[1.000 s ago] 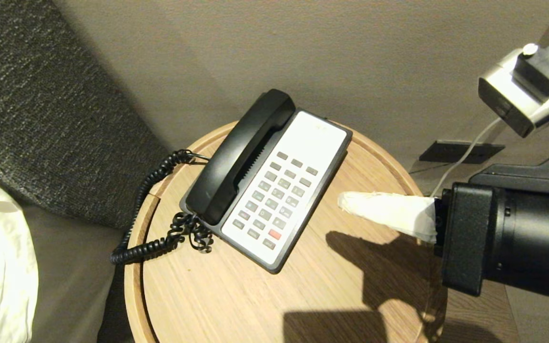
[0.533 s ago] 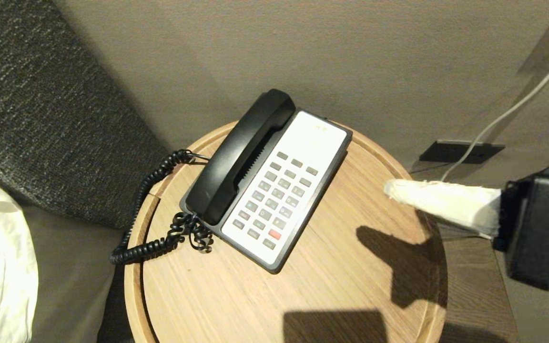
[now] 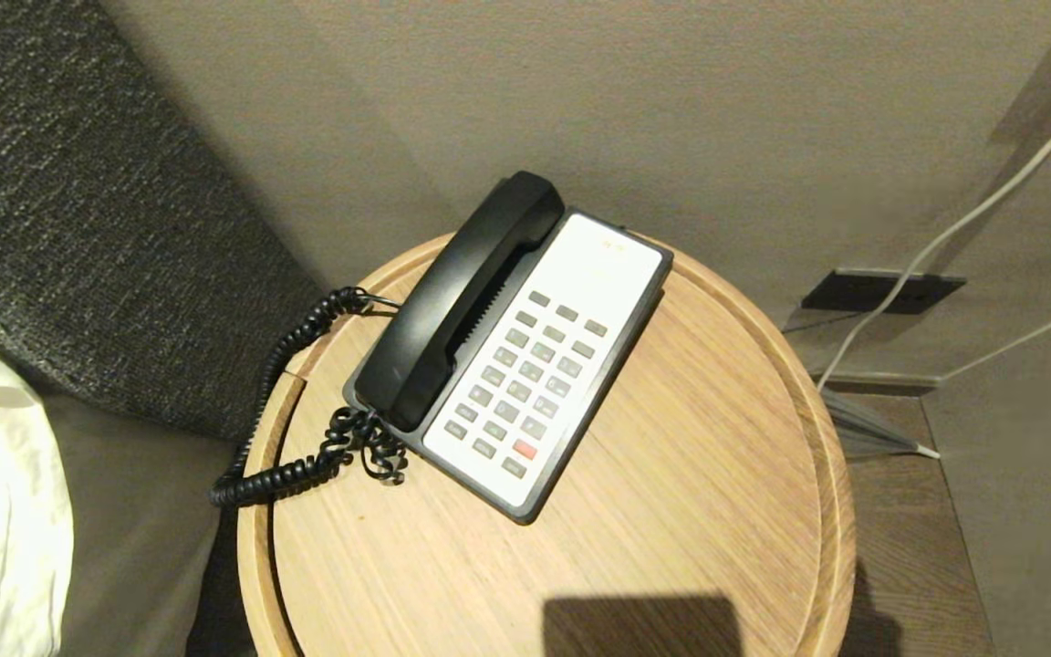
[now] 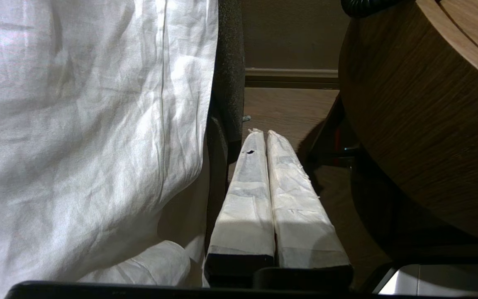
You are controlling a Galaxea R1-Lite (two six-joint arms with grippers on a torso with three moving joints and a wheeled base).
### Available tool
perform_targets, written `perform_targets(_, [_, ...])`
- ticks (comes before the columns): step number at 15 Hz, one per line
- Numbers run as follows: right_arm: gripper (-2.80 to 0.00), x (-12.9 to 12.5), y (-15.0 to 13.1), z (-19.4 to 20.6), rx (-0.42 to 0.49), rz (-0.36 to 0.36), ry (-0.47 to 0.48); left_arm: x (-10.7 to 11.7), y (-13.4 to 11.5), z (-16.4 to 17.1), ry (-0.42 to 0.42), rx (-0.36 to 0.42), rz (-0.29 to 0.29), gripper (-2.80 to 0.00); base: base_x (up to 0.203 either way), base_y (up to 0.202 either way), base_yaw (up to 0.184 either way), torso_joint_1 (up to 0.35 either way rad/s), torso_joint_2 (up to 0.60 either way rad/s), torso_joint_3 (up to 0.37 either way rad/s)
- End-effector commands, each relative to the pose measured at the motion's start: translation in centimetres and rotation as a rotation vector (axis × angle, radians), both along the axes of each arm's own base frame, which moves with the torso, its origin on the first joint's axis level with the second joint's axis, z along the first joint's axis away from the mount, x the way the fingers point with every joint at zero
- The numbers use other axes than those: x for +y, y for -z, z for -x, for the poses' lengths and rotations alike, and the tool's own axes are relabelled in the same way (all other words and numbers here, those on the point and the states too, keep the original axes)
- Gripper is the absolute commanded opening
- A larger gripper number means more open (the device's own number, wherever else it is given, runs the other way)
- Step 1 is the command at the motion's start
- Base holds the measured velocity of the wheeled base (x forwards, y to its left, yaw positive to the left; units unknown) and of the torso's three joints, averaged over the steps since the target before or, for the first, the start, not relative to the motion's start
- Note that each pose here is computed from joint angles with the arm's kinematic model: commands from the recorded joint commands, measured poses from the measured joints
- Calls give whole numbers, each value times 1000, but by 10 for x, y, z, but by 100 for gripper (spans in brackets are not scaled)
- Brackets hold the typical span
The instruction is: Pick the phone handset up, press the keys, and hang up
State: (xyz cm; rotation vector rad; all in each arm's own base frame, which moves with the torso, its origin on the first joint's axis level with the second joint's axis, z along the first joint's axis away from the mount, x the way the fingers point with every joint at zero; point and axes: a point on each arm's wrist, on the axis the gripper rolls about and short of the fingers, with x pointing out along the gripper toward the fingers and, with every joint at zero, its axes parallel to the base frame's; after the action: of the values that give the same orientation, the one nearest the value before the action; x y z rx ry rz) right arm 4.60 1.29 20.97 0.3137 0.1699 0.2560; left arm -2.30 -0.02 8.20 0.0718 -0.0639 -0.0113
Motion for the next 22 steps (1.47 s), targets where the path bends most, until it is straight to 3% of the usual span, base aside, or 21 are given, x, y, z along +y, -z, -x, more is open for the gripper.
perform_targets(1, [-280, -12, 50, 64, -202, 42, 68, 0, 8, -2, 0, 28, 0, -280, 0, 0, 0, 0, 0, 0])
perform_targets(3, [-280, -11, 102, 70, -202, 180, 91, 0, 8, -2, 0, 27, 1, -280, 0, 0, 0, 0, 0, 0])
perform_targets(5, [-280, -11, 125, 69, -214, 288, 185, 0, 8, -2, 0, 27, 1, -280, 0, 0, 0, 0, 0, 0])
perform_targets(9, [-280, -13, 139, 66, -172, 275, 270, 0, 8, -2, 0, 27, 1, -280, 0, 0, 0, 0, 0, 0])
perform_targets(11, [-280, -12, 135, 67, -202, 355, 251, 0, 8, -2, 0, 27, 1, -280, 0, 0, 0, 0, 0, 0])
perform_targets(22, [-280, -12, 135, 68, -201, 316, 259, 0, 8, -3, 0, 21, 21, -280, 0, 0, 0, 0, 0, 0])
